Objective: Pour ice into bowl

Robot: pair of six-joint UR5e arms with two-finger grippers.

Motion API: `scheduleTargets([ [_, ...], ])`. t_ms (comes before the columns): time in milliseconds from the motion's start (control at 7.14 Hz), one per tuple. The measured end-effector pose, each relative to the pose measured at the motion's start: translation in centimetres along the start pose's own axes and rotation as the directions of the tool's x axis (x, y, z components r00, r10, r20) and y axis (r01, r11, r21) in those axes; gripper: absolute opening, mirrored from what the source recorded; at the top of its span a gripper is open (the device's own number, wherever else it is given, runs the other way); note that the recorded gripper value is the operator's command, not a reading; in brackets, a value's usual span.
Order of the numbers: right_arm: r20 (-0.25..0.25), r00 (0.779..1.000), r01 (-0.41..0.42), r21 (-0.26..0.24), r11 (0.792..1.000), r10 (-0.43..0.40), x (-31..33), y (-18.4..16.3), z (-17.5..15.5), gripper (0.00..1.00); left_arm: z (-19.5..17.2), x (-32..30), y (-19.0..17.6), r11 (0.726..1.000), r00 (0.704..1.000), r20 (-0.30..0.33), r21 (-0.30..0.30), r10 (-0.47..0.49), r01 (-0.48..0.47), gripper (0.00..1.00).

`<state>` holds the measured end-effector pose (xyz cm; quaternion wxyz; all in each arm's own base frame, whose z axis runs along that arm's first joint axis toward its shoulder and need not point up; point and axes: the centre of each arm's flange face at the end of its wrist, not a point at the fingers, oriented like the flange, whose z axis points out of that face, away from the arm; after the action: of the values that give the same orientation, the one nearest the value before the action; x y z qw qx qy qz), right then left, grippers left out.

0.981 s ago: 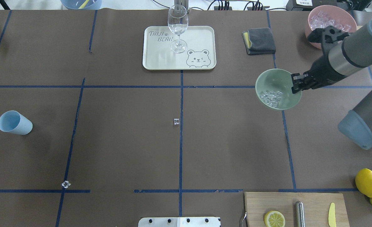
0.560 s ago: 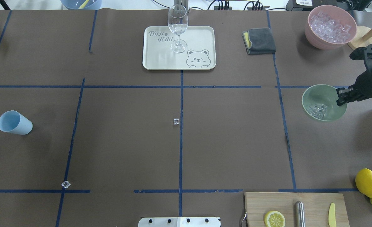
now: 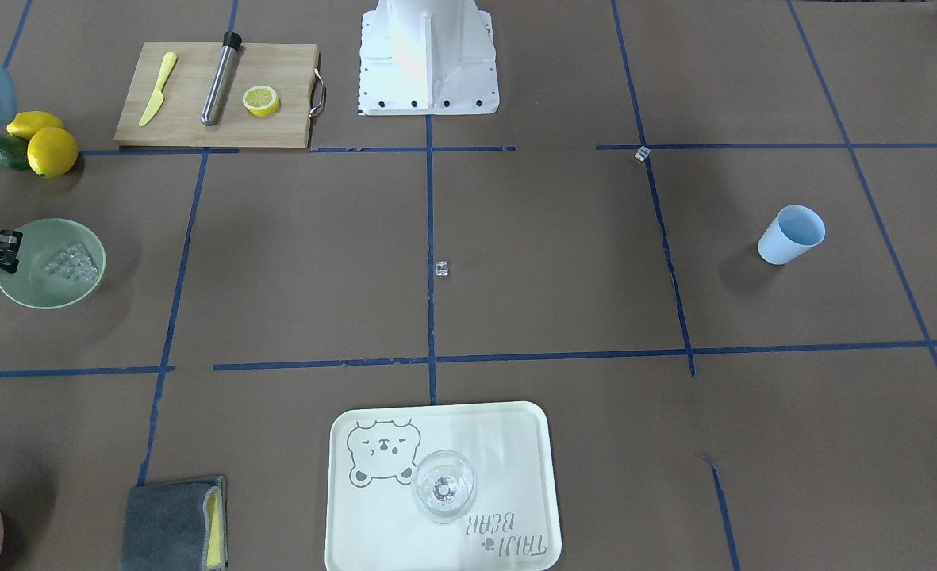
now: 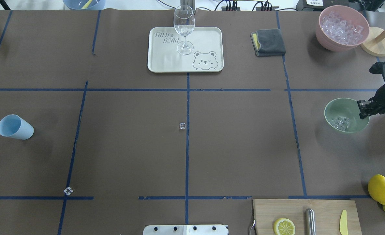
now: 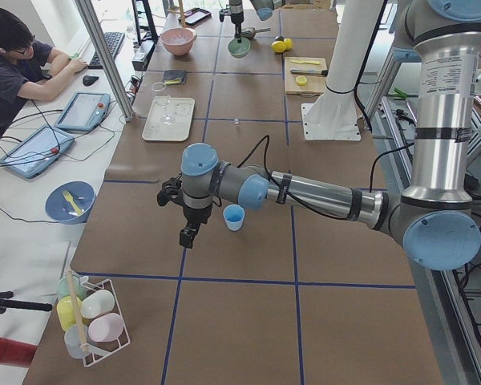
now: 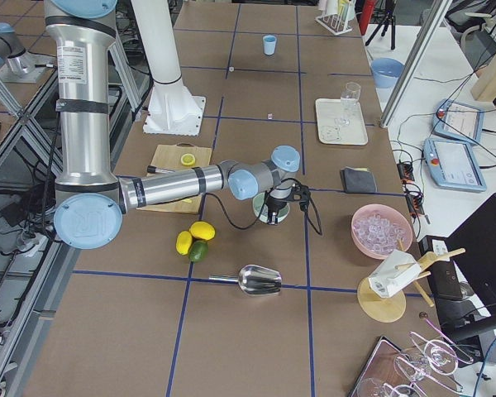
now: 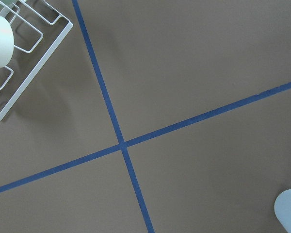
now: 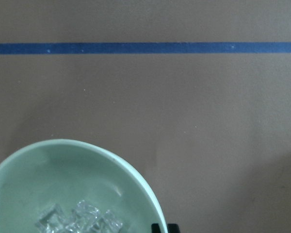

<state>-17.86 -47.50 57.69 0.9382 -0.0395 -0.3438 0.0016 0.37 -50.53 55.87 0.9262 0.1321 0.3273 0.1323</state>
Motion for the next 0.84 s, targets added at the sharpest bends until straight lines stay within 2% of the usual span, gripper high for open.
scheduleTargets([
  [140, -0.002, 1.000, -0.003, -0.005, 1.000, 0.003, 0.2, -0.1, 0.3, 1.00, 0.0, 0.0, 0.0, 1.000, 1.000, 0.000, 0.001, 0.000, 0.000, 1.00],
  [420, -0.002, 1.000, 0.000, 0.002, 1.000, 0.000, 0.2, 0.0, 0.0, 1.00, 0.0, 0.0, -0.1, 1.000, 1.000, 0.000, 0.002, 0.002, -0.002, 1.00],
  [840, -0.001, 0.999, 0.035, 0.061, 0.997, -0.035, 1.6, -0.2, -3.4, 1.00, -0.2, -0.1, -0.2, 1.000, 1.000, 0.001, 0.005, -0.002, 0.002, 1.00],
])
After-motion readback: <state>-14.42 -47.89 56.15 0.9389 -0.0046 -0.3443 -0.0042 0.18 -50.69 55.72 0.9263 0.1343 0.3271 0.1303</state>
